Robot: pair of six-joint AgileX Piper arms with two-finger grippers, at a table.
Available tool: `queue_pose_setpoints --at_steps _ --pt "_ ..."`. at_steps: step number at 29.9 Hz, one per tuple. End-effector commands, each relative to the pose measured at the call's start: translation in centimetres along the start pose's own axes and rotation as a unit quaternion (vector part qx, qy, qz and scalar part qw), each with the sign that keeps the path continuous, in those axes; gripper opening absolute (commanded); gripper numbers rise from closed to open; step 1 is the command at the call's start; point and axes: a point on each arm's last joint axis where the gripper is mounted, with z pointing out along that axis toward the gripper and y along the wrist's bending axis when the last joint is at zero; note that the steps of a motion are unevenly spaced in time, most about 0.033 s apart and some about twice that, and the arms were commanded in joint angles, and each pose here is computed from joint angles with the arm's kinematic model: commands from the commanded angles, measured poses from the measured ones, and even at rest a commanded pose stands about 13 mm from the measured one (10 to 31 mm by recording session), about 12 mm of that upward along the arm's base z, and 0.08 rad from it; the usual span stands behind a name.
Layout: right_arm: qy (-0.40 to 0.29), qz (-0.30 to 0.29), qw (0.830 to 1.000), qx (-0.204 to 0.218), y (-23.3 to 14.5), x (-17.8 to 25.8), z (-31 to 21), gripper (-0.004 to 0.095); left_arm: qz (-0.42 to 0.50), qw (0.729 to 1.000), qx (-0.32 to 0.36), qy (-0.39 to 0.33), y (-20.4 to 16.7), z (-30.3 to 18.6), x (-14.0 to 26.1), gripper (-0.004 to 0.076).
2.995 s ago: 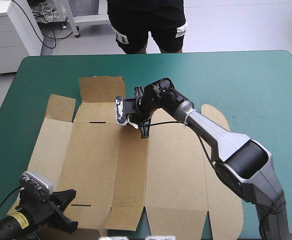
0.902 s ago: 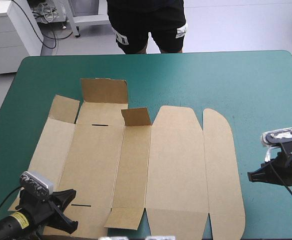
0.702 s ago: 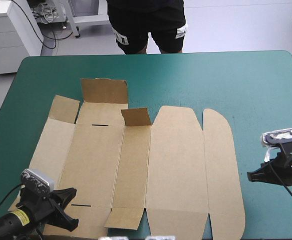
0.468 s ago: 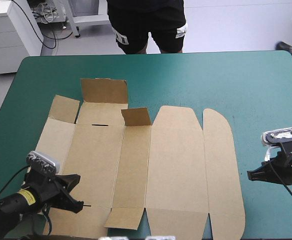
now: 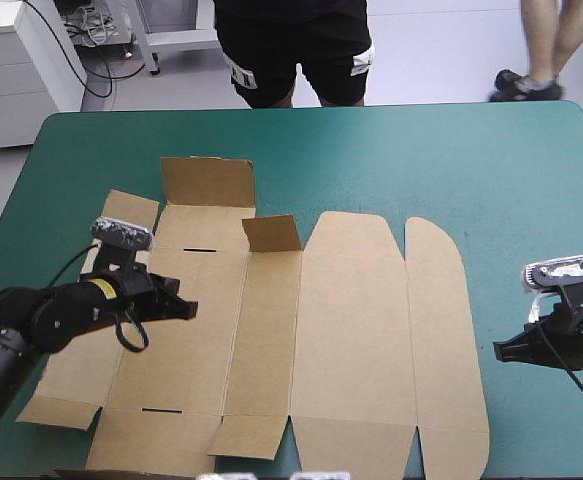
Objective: Fold the box
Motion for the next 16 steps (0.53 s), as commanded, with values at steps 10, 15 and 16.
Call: queue_pose_setpoints --at_steps 10,15,16 --pt "-0.027 0.003 1.0 0.008 -0.1 -0.6 -0.8 0.0087 -0.164 0.98 -0.064 -0.094 11.7 -3.4 -4.2 -0.0008" --pt "-0.03 0.003 0.999 0.01 -0.1 -0.6 -0.8 0.0087 -0.222 0.966 -0.099 -0.092 15.3 -5.8 -2.0 -0.0008" --pt "-0.031 0.004 0.999 0.009 -0.1 -0.6 -0.8 0.0087 -0.235 0.96 -0.114 -0.097 16.0 -6.3 -1.5 -0.0008"
